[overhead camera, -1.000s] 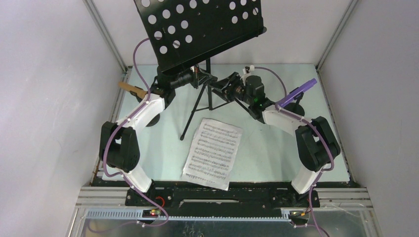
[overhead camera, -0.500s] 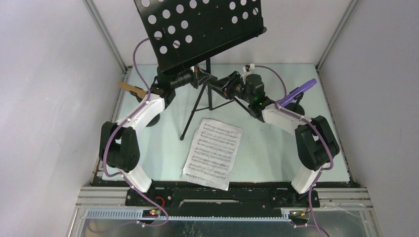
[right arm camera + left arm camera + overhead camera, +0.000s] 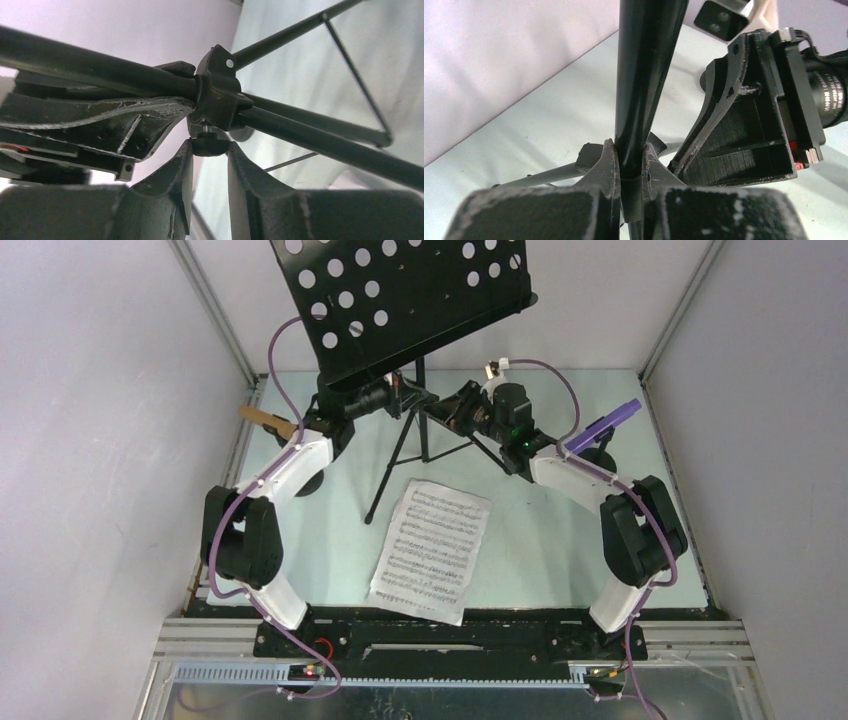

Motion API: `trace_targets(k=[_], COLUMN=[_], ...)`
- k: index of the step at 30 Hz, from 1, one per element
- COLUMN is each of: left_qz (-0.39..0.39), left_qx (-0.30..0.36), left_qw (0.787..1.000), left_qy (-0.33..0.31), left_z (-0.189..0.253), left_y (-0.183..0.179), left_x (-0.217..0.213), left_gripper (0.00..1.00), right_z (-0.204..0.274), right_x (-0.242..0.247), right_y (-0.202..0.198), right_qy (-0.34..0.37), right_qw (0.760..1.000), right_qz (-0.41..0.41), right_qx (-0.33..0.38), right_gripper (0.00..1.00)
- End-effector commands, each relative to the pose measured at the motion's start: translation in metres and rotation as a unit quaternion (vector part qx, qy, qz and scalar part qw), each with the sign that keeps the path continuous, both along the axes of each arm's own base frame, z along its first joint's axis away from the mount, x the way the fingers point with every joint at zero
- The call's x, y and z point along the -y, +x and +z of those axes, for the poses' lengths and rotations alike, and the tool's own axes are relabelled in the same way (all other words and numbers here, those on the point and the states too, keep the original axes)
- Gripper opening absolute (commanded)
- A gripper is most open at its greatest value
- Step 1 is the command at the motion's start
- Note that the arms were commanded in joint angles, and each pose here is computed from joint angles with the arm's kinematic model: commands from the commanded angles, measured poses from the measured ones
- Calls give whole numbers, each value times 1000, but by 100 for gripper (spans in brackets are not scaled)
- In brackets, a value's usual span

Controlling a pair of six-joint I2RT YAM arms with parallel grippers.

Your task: Pack up the instrument practice props

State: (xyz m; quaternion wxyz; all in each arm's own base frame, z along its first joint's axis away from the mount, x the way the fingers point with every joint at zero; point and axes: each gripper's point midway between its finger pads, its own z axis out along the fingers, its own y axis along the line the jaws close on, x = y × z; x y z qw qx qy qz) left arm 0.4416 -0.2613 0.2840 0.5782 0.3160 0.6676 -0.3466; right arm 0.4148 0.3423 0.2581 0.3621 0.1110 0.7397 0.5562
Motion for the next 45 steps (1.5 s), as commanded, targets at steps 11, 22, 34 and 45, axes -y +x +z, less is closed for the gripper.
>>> trace_targets(k=[11,22,34,45], left_qz=[5,3,9,10], left_qx=[-10,-8,-9,-9], left_qw=[1000,1000,1000,1000], left_qy=[-9,-11,-14,-14], left_z=[10,12,13,14], left_y=[6,5,6,6], left_x=[2,3,0,0], left_gripper=[6,6,6,7], right_z=[39,2,50,71], right_x=[-29,-43,-27,24], right_y=[-28,-35,-53,-46], right_qy=[-362,-691,-584,-177], right_qw=[849,494,624,943], right_qz=[0,-5,-108,-103], right_qx=[385,527,508,261], right_gripper=[3,0,15,34])
